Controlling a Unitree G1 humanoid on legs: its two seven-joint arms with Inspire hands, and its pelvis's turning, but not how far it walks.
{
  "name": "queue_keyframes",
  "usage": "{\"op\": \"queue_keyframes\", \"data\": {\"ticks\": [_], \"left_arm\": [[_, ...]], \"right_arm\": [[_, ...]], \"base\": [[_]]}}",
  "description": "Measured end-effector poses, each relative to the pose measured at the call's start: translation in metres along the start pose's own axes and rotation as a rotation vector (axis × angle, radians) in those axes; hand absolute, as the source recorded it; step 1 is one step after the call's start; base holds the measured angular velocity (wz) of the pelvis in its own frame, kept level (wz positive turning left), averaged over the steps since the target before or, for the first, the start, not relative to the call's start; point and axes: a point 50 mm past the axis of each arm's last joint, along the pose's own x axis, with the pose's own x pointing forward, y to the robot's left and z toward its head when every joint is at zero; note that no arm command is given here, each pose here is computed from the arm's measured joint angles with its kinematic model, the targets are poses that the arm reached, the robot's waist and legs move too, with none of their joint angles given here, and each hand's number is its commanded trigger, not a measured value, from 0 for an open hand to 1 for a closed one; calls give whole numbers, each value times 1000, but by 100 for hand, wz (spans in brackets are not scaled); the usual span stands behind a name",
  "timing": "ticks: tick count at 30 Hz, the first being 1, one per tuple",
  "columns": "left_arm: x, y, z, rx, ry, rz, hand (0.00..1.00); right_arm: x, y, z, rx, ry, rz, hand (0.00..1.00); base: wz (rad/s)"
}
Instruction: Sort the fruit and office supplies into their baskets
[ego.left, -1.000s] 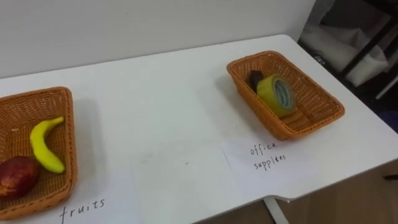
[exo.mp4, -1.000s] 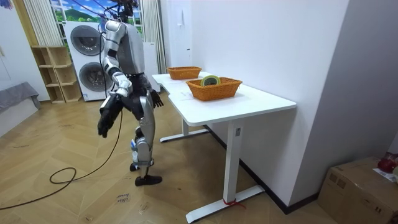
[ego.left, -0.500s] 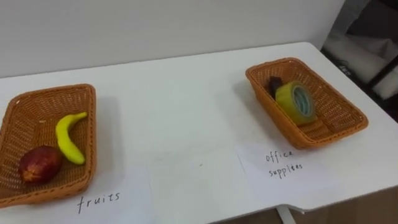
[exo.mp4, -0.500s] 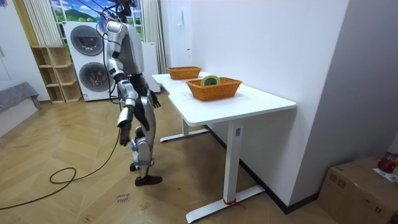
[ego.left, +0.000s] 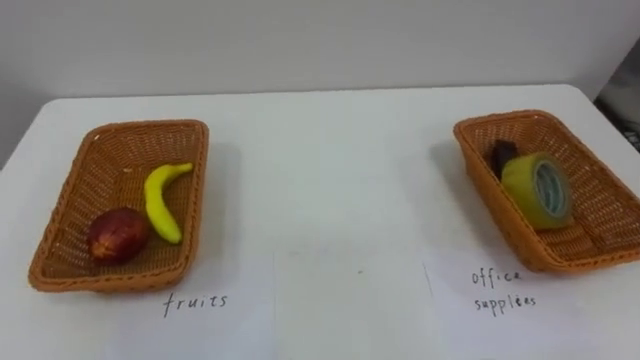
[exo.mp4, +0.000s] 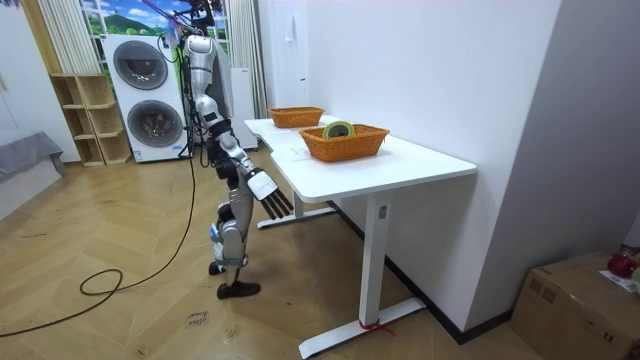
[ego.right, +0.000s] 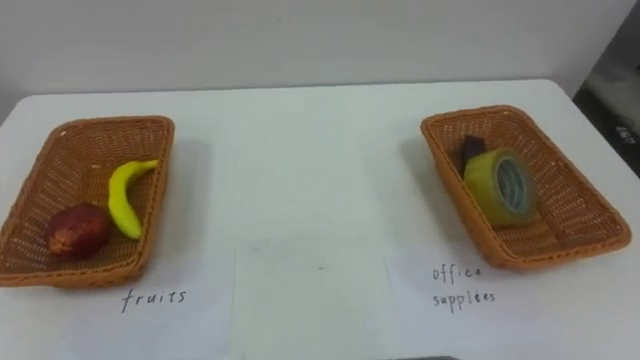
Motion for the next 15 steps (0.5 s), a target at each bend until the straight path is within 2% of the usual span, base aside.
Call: {"op": "queue_keyframes", "data": {"ticks": [15], "left_arm": [[-3, -3, -16, 20, 53, -9, 0]], "right_arm": [[-4, 16, -8, -36, 38, 143, 0]], "base": [[8]]}}
